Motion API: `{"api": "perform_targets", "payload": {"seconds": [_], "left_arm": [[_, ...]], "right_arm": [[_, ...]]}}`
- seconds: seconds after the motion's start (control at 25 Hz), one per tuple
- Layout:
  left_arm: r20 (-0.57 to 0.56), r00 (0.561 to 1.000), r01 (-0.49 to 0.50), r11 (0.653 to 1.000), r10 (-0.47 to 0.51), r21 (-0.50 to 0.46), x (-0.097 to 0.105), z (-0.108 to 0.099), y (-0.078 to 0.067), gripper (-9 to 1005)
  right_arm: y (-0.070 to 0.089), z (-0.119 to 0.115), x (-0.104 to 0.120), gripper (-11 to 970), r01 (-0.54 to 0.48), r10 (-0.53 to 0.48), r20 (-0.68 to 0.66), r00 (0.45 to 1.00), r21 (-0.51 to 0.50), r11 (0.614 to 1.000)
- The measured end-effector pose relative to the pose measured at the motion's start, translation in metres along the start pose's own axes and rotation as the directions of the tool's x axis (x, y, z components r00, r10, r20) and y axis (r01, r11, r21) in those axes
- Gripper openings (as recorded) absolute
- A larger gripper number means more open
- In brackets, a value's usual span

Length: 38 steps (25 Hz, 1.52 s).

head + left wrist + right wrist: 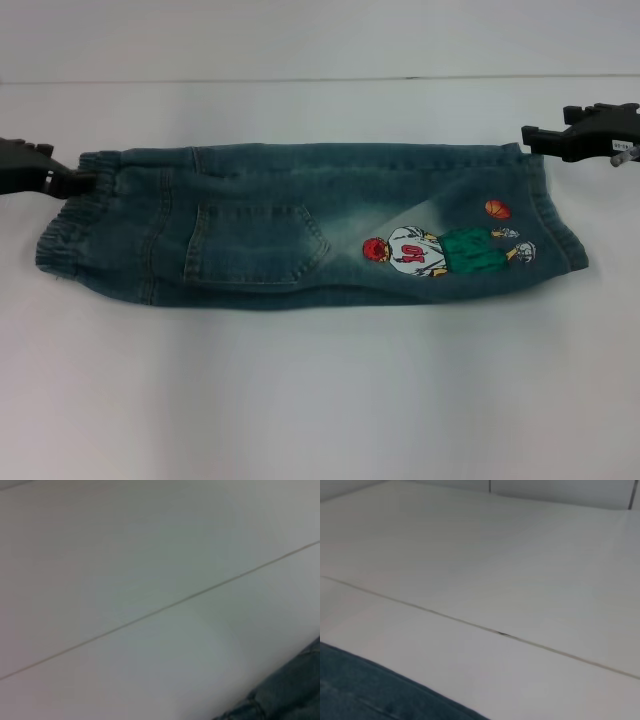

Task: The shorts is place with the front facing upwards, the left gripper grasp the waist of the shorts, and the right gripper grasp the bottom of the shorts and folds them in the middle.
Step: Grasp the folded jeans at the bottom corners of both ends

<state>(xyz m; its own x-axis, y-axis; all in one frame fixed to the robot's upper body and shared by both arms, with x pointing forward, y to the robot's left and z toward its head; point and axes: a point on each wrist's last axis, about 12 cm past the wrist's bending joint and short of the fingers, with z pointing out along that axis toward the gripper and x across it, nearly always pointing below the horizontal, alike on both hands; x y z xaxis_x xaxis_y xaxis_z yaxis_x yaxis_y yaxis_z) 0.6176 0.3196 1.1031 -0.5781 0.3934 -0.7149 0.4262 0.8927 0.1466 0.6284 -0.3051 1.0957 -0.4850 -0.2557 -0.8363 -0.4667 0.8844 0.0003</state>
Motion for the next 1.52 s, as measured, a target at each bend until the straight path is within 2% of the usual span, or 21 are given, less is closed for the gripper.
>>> {"api": "perform_targets", "payload": {"seconds": [0.12, 0.2, 0.24, 0.32, 0.48, 0.56, 0.68, 0.8, 1.04, 1.2, 1.52], "left_arm": [[0.004, 1.000, 0.024, 0.999, -0.024, 0.023, 0.008, -0.008, 0.006, 628], [0.044, 0.998, 0.039, 0.998, -0.041, 0.049, 0.015, -0.018, 0.009, 659], [0.101, 0.994, 0.042, 0.996, -0.050, 0.079, 0.023, -0.028, 0.008, 674], [0.138, 0.988, 0.048, 0.994, -0.061, 0.096, 0.028, -0.035, 0.009, 705], [0.298, 0.948, 0.055, 0.983, -0.107, 0.178, 0.051, -0.060, 0.007, 719], [0.384, 0.913, 0.056, 0.973, -0.140, 0.224, 0.066, -0.071, 0.005, 719], [0.444, 0.877, 0.056, 0.957, -0.183, 0.284, 0.084, -0.077, -0.002, 718], [0.434, 0.874, 0.090, 0.951, -0.218, 0.296, 0.098, -0.075, -0.005, 718], [0.370, 0.903, 0.146, 0.965, -0.220, 0.217, 0.115, -0.070, 0.000, 716], [0.308, 0.937, 0.125, 0.981, -0.166, 0.148, 0.122, -0.066, 0.007, 715], [0.223, 0.968, 0.089, 0.989, -0.113, 0.114, 0.129, -0.062, 0.010, 710]], "right_arm": [[0.000, -0.006, 0.005, 715, -0.017, 0.018, 0.028, 0.999, -0.024, 1.000], [0.000, -0.015, 0.011, 714, -0.028, 0.031, 0.067, 0.997, -0.051, 0.998], [0.000, -0.017, 0.012, 714, -0.031, 0.036, 0.080, 0.996, -0.062, 0.998], [0.001, -0.027, 0.020, 713, -0.035, 0.047, 0.126, 0.991, -0.096, 0.995], [0.006, -0.050, 0.040, 711, -0.001, 0.040, 0.247, 0.968, -0.156, 0.988], [0.010, -0.061, 0.053, 710, 0.020, 0.034, 0.304, 0.952, -0.172, 0.985], [0.022, -0.070, 0.075, 710, 0.062, 0.015, 0.369, 0.929, -0.196, 0.979], [0.032, -0.072, 0.091, 709, 0.105, -0.016, 0.394, 0.919, -0.205, 0.973], [0.045, -0.068, 0.110, 710, 0.112, -0.017, 0.396, 0.918, -0.217, 0.970], [0.049, -0.066, 0.113, 709, 0.115, -0.018, 0.404, 0.914, -0.217, 0.969], [0.056, -0.063, 0.111, 710, 0.123, -0.009, 0.423, 0.906, -0.242, 0.962]]}}
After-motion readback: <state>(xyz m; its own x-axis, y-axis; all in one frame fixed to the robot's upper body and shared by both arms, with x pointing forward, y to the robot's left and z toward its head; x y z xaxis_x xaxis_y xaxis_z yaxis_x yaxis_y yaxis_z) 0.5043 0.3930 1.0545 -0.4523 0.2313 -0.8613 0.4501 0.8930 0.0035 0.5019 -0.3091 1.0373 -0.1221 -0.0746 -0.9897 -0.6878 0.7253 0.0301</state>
